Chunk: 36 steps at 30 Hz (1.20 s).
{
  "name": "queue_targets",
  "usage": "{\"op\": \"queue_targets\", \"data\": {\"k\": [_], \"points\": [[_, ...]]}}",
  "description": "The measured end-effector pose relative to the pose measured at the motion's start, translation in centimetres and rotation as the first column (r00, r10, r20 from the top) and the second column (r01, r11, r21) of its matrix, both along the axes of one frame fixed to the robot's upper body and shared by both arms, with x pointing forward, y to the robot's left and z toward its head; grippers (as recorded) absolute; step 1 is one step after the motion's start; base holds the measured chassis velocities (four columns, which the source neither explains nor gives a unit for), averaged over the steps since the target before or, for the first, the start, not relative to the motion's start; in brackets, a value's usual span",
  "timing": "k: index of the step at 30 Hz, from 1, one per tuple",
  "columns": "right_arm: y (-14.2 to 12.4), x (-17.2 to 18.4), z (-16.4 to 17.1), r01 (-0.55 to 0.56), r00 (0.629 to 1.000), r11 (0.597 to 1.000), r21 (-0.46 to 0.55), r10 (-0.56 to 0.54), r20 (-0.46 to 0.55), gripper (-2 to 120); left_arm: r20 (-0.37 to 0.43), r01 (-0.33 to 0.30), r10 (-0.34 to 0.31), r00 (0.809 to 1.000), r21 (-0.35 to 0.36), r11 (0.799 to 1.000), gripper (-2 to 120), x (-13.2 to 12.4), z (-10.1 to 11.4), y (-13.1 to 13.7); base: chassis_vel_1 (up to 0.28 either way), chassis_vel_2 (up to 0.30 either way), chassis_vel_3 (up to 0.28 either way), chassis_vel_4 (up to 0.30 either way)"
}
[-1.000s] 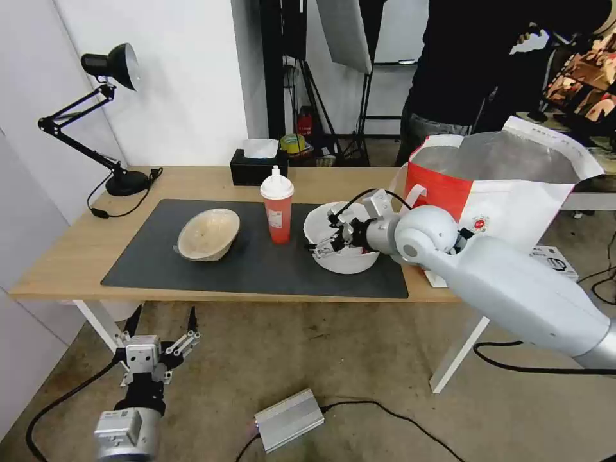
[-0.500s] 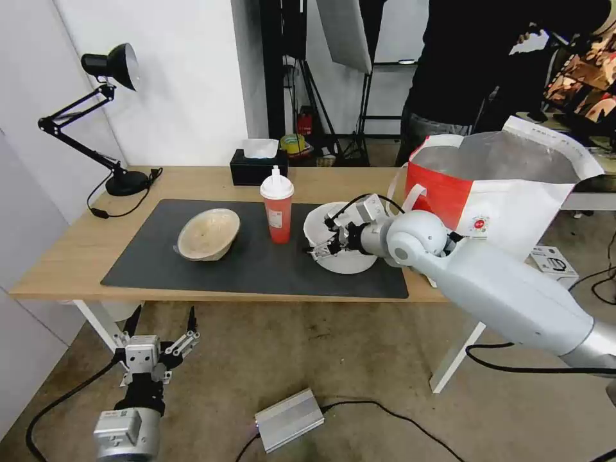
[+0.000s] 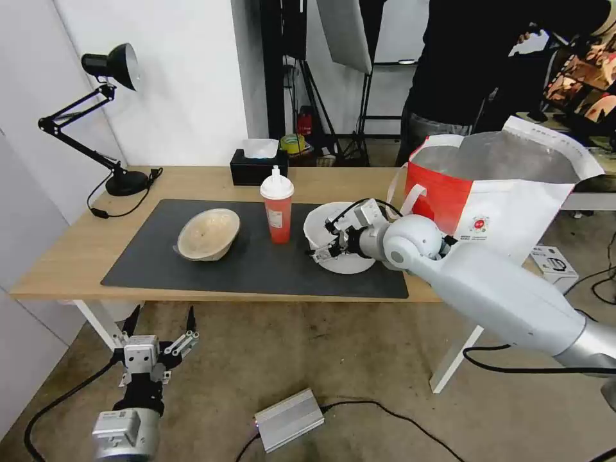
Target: Pick up the trash from the table and place it into the takeout bag.
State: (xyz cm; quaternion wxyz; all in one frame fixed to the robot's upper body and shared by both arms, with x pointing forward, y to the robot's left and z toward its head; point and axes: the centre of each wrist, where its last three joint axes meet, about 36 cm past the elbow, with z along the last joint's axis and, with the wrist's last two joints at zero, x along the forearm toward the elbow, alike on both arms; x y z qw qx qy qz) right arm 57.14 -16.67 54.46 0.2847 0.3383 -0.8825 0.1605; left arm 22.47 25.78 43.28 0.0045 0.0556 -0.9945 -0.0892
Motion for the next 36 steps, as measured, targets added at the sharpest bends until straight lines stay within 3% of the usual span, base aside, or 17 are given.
{"op": "queue_targets", "data": {"k": [36], "points": [[-0.48, -0.53, 0.05, 0.021, 1.000, 0.999, -0.025, -0.021, 0.019, 100, 0.001, 0.004, -0.004, 1.000, -0.002, 1.000, 98, -0.02, -0.05, -0.12, 0.000, 0.000, 0.000, 0.000]]}}
